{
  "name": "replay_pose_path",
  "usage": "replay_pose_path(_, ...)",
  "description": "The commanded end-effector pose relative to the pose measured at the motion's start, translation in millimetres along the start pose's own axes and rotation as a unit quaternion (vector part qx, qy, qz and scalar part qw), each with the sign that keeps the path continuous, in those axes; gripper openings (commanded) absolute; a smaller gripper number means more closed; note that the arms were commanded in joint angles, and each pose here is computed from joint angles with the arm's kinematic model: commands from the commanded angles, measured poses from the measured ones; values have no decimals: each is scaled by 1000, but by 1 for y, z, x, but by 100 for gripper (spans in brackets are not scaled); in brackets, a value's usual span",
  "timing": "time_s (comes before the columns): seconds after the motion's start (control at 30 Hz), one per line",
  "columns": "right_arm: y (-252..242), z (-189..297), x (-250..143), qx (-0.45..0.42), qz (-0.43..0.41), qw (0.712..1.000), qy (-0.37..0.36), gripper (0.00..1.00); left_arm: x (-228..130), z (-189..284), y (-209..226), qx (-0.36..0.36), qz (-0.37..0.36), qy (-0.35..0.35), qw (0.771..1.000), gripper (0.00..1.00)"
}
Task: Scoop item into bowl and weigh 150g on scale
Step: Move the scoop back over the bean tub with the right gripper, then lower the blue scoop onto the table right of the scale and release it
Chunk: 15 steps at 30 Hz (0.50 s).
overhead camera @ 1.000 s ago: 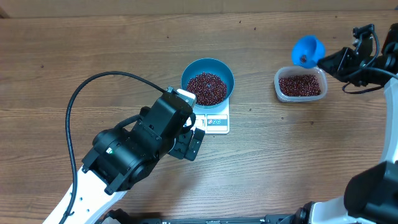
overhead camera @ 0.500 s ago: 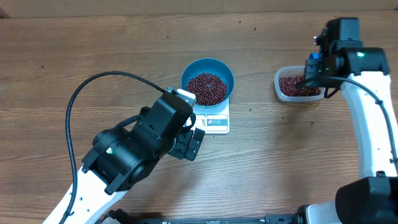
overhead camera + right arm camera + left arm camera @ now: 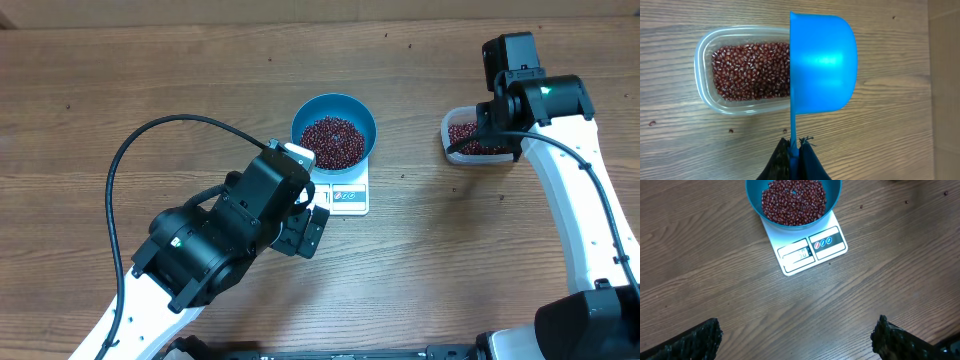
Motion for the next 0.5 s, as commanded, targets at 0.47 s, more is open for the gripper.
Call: replay_pose_path(0.47,19,98,-94,399,-47,913,76,4,4,8,3,6,-5,-16,1000,100)
Point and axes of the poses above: each gripper's point midway between its finger pads, its own z axis back along the fingers, its own y axis along the line the jaws close on, x = y × z, the point moved 7 cm from there along z, back along the fingers, and after that the axes turned 12 degrees about -z, right-handed, at the moved point
